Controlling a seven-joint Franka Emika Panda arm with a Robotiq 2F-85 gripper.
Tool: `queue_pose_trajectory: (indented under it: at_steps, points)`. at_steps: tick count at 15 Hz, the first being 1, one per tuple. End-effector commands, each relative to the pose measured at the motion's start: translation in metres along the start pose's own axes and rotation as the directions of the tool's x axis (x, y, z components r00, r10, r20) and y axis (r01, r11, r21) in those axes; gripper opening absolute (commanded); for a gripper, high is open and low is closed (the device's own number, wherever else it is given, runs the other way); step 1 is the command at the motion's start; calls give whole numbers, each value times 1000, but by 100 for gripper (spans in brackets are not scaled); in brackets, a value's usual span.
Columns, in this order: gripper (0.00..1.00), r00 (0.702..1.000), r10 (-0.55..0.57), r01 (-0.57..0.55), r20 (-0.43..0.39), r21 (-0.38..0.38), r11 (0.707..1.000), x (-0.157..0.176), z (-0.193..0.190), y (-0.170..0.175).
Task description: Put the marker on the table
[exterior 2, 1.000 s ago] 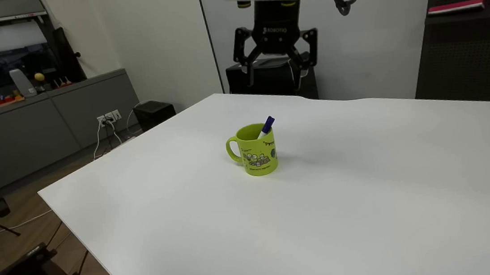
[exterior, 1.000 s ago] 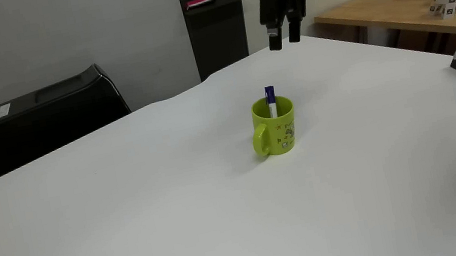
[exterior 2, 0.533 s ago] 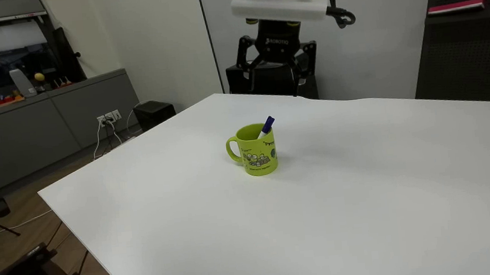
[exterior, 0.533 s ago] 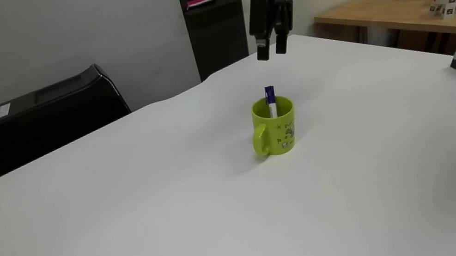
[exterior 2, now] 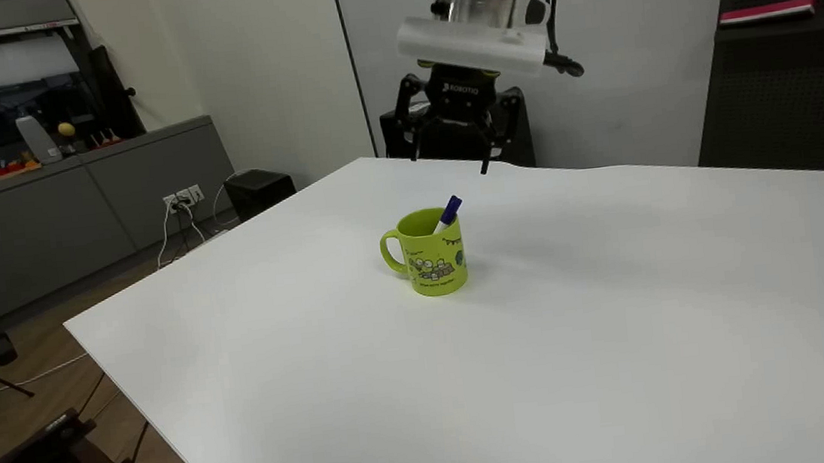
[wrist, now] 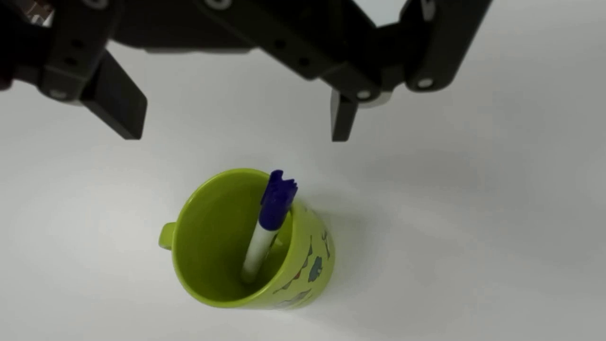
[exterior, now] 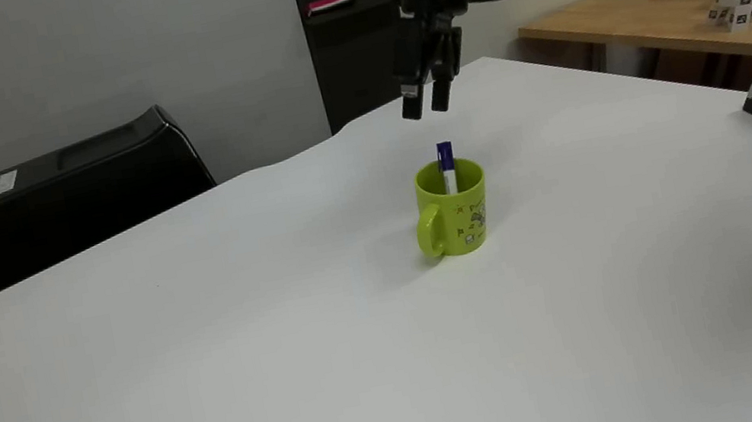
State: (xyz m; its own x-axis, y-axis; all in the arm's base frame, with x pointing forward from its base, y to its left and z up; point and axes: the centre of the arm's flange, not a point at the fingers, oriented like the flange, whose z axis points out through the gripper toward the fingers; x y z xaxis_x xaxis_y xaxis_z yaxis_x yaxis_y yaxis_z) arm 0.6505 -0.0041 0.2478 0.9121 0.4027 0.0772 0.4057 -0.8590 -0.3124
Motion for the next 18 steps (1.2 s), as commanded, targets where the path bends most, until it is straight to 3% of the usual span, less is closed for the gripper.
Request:
queue_pose_trajectory:
  at_steps: [1, 18]
  points:
    - [100, 1000, 14, -14, 1, 38, 999, 5, 6, 14]
    - [100, 996, 70, -73, 53, 54, 996, -7, 32, 28]
